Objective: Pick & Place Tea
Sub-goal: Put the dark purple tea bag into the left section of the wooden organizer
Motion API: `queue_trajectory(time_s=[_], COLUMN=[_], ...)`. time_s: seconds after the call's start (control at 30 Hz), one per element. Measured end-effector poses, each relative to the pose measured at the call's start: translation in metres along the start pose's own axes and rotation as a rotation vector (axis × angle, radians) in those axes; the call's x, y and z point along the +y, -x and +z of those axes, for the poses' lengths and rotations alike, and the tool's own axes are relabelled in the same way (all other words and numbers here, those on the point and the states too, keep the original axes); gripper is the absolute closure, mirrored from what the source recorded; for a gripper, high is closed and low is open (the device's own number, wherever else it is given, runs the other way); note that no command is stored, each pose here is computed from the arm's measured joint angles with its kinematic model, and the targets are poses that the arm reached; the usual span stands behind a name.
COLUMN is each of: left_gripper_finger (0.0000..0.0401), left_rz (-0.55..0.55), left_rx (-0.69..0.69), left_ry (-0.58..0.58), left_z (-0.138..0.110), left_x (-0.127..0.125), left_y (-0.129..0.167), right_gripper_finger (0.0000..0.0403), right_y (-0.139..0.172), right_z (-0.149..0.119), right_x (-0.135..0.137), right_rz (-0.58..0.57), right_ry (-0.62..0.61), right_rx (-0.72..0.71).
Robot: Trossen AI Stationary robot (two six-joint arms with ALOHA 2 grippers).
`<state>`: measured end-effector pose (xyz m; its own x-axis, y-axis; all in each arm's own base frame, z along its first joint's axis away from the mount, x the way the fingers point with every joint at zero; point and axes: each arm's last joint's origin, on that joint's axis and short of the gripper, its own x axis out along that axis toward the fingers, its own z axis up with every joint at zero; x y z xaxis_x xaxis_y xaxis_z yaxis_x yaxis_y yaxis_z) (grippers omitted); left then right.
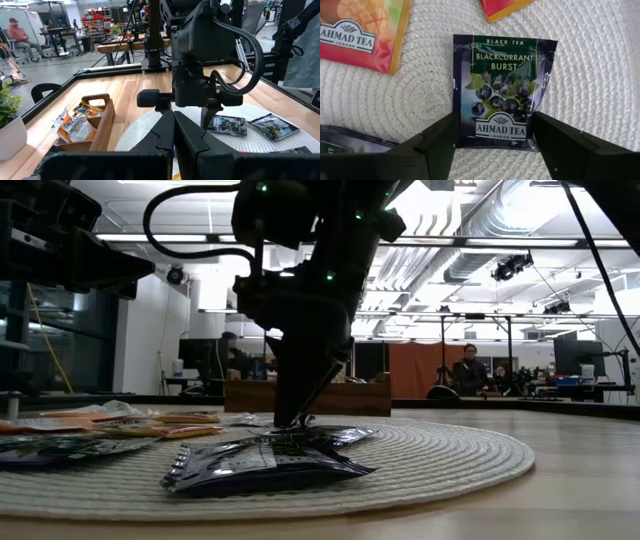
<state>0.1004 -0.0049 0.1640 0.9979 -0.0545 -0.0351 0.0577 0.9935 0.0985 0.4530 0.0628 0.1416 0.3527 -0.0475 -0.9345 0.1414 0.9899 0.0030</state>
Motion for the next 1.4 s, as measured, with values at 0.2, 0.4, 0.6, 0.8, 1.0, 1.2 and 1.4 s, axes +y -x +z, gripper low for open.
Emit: queue_trajectory(time_s=[0.2, 0.4, 0.6, 0.8, 1.0, 1.2, 1.4], left_gripper_finger=[0.0400, 0.0400, 0.0400, 0.0400, 0.0400, 0.0400, 0.0400], left_rz=[0.000, 0.000, 0.000, 0.000, 0.000, 0.000, 0.000], left_rx=[0.000, 0.000, 0.000, 0.000, 0.000, 0.000, 0.000], left_ry=[0.000, 0.000, 0.000, 0.000, 0.000, 0.000, 0.000], left_z=[0.000, 0.000, 0.000, 0.000, 0.000, 0.000, 0.000], left_x=[0.000, 0.000, 0.000, 0.000, 0.000, 0.000, 0.000], left_y=[0.000, 0.000, 0.000, 0.000, 0.000, 0.000, 0.000], right_gripper_finger=[0.0202, 0.0267, 0.0345, 0.0392, 0.0398, 0.0400, 0.0401], right_y=[0.000, 0.000, 0.000, 0.002, 0.017, 0.036, 0.043], right_z=[0.000, 0.000, 0.000, 0.001, 0.005, 0.013, 0.030], right_x=[-0.001, -0.001, -0.001, -0.001, -0.003, -0.009, -0.029], right_rz=[-0.016, -0.016, -0.008, 0.006, -0.041, -0.129, -0.189], right_ry=[-0.045, -0.100, -0.103, -0.109, -0.149, -0.209, -0.367], right_rx=[-0.003, -0.003, -0.001, -0.005, -0.054, -0.166, -0.329])
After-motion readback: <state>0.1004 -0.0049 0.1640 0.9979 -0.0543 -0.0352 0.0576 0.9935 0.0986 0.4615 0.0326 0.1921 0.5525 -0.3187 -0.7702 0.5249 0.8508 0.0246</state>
